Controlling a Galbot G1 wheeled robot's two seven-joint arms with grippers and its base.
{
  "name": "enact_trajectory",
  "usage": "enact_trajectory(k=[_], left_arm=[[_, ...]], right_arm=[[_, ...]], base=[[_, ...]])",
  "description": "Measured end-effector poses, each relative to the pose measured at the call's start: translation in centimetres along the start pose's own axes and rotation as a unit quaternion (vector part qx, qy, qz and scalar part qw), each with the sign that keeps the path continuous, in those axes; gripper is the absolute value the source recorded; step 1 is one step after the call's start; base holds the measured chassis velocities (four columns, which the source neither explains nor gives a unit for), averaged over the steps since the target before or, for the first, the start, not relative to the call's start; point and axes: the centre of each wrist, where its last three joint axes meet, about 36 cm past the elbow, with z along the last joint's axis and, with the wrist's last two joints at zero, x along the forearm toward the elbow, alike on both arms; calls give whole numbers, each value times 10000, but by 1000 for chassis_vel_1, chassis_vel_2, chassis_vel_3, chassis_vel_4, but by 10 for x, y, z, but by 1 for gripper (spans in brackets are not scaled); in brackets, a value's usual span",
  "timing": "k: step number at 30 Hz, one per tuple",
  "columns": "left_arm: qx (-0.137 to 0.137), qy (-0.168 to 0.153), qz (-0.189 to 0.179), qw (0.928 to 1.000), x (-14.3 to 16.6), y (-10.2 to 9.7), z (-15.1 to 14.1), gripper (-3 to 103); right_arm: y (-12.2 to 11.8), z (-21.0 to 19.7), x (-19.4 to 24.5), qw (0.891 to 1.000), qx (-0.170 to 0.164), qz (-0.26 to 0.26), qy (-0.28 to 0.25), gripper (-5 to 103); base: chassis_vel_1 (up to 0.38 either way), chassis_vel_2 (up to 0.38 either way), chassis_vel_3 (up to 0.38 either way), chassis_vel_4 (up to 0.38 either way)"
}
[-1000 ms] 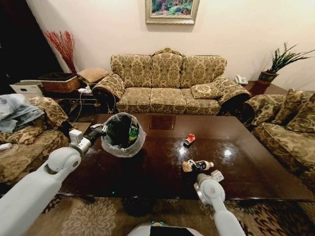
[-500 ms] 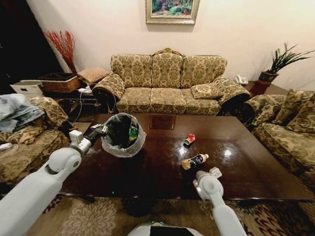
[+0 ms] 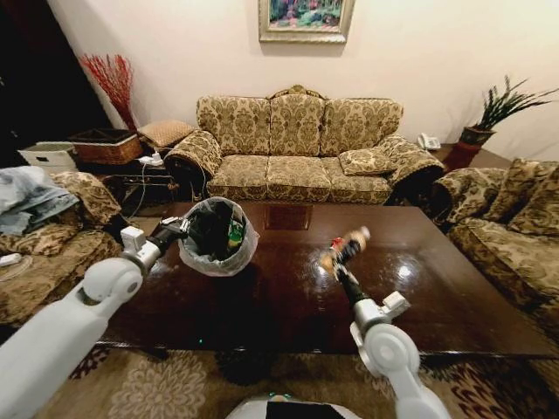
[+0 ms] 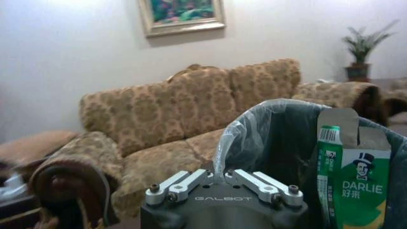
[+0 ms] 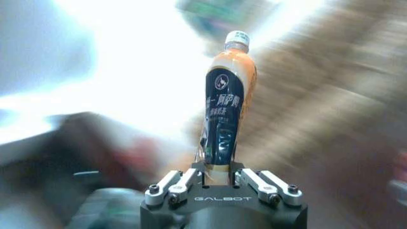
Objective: Move to the front of the table and place the trash on the table into the trash bin.
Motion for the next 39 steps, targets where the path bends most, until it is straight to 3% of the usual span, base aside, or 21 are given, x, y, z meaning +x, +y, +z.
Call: enact_trajectory(k=[1,2,4,6,7,9,10,12,13,16,20,30,39], left_arm=[[-51,-16,135,9999,-1,2,-3,3],[-137,22,306,9994,-1,3,-9,3],[-156,40,362,9992,-1,3,-11,3],[-141,127,554,9983,-3,1,-14,3],[-141,127,554,9983,-3,1,-14,3],[-56,186,767,9969,-5,-7,-16,3],[-56,186,767,9969,-5,-7,-16,3],[-6,215,947,9953,-7,-17,-16,3],[-6,215,947,9953,-7,-17,-16,3],[50,132,1139,9934,-6,-32,-15,3],[10,245,1259,9917,1,-44,-19,3],[11,334,1293,9910,9,-58,-25,3],[106,343,1172,9925,6,-58,-22,3]], right_arm=[[0,-8,-11,9973,281,-653,-171,22],[-1,-20,-26,9875,547,-1456,-250,22],[-2,-25,-32,9832,612,-1701,-268,22],[-5,-39,-55,9655,727,-2488,-243,22],[-5,-39,-55,9655,727,-2488,-243,22],[-8,-48,-76,9481,842,-3066,-76,22],[-8,-48,-76,9481,842,-3066,-76,22],[-8,-48,-97,9341,861,-3463,126,22],[-8,-48,-97,9341,861,-3463,126,22],[-11,-35,-127,9205,1059,-3736,444,22],[-14,-19,-149,9125,1207,-3849,680,21],[-37,-5,-172,9081,1399,-3832,944,19],[-37,-6,-168,9098,1329,-3817,942,53]], base=[[0,0,0,0],[0,0,0,0],[0,0,0,0],[0,0,0,0],[0,0,0,0],[0,0,0,0],[0,0,0,0],[0,0,0,0],[0,0,0,0],[0,0,0,0],[0,0,0,0],[0,0,0,0],[0,0,0,0]])
